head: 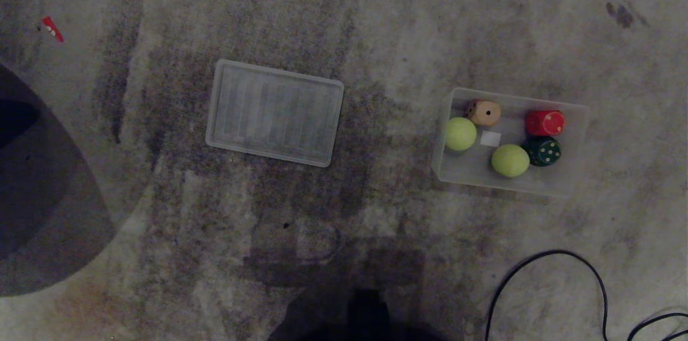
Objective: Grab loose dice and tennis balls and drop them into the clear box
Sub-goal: Pick up toys out of the box
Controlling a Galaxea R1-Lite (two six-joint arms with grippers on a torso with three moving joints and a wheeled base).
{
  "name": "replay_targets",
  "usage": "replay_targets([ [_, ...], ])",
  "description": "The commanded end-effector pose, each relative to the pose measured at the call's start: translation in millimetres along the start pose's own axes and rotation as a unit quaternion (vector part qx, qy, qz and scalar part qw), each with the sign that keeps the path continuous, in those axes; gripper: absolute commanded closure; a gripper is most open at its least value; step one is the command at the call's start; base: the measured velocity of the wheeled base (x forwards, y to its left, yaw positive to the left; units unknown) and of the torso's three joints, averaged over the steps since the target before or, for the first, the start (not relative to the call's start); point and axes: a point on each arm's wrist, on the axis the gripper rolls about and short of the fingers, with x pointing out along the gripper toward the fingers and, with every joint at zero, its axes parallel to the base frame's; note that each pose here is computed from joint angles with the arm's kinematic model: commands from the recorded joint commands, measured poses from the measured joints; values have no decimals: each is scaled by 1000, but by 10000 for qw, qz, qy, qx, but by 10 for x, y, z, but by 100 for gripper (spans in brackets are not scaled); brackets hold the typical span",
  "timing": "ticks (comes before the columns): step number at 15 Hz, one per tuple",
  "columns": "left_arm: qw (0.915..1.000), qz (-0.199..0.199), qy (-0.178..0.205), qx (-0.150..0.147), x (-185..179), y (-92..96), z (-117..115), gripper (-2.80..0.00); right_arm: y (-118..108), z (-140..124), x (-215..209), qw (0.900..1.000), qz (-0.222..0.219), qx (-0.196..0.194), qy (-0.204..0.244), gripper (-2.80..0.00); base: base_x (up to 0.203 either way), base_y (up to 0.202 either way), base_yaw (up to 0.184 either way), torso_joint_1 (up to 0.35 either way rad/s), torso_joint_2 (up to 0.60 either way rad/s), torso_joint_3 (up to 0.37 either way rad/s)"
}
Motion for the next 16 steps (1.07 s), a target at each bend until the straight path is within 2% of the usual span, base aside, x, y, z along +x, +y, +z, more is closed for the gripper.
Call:
replay_targets([
  [1, 10000, 3, 21, -10, 2, 0, -5, 0, 0, -2, 1, 10000, 2, 10, 9, 0, 0, 0, 0, 0, 0, 0],
  [11, 10000, 26, 21, -57, 2, 1, -5, 0, 0, -2, 1, 10000, 2, 10, 9, 0, 0, 0, 0, 0, 0, 3],
  [16, 10000, 10, 13, 5, 2, 0, -3, 0, 0, -2, 1, 10000, 2, -13, 9, 0, 0, 0, 0, 0, 4, 177],
])
